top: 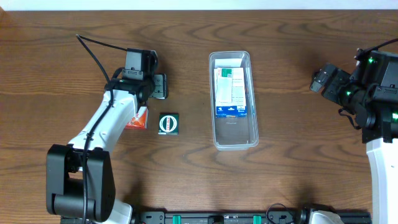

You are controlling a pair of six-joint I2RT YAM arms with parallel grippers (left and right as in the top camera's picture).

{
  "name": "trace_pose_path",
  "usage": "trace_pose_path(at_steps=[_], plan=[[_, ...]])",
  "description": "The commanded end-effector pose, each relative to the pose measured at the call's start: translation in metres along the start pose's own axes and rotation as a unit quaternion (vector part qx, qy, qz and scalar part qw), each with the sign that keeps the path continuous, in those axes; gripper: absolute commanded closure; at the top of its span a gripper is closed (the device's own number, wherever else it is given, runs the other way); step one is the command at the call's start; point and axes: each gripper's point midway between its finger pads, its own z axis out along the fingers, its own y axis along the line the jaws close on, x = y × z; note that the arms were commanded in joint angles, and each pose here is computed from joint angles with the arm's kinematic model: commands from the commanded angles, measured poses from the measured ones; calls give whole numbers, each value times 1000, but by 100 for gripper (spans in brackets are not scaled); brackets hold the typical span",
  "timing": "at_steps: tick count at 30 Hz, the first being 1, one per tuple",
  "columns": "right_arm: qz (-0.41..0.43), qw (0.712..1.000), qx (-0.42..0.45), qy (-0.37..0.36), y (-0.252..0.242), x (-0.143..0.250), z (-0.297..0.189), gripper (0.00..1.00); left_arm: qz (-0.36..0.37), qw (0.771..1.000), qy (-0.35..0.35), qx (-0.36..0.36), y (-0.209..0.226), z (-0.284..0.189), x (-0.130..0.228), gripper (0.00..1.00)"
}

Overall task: Pack container
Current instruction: 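Reach left gripper to the dark medicine bottle and grasp its cap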

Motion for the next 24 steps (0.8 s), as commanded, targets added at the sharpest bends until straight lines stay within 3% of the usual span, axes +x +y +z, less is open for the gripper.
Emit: trace_pose_path(at_steps=[1, 24], plan=[[6, 1000, 0, -2, -1, -2, -1, 1, 16, 1000, -10, 2, -8, -3, -7, 36], [6, 1000, 0, -2, -1, -2, -1, 1, 36, 999, -34, -14, -15, -12, -16, 55]])
